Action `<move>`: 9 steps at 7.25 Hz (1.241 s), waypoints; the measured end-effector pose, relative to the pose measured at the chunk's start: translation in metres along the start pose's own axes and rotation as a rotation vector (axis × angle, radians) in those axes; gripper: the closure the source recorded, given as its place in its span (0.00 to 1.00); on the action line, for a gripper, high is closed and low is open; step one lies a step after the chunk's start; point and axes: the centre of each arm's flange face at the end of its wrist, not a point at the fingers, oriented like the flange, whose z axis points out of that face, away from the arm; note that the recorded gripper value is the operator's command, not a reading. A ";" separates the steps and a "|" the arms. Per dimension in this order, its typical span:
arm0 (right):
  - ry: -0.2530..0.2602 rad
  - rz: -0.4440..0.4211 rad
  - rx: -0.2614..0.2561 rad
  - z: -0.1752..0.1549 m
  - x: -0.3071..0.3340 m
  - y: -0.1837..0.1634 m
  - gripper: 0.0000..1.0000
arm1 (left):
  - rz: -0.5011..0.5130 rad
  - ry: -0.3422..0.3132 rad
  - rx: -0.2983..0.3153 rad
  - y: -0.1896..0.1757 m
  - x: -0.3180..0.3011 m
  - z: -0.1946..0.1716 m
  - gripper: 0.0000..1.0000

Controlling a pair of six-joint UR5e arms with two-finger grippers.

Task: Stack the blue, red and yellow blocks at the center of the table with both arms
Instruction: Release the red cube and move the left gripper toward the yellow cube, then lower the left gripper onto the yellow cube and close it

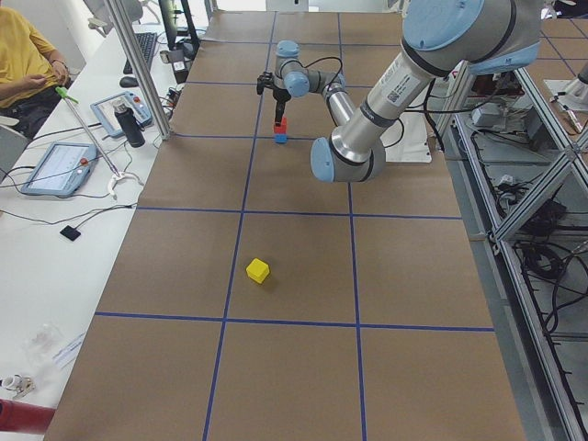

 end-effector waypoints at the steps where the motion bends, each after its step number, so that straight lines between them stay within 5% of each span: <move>1: 0.000 -0.002 0.001 0.000 0.000 0.000 0.01 | 0.052 0.005 0.009 -0.001 -0.025 -0.021 0.00; 5: -0.001 -0.004 0.001 0.000 0.000 0.000 0.01 | 0.317 -0.029 -0.029 -0.018 -0.268 -0.083 0.00; 9: -0.001 -0.009 0.001 0.000 0.000 0.000 0.01 | 0.429 -0.096 -0.081 0.009 -0.522 -0.083 0.00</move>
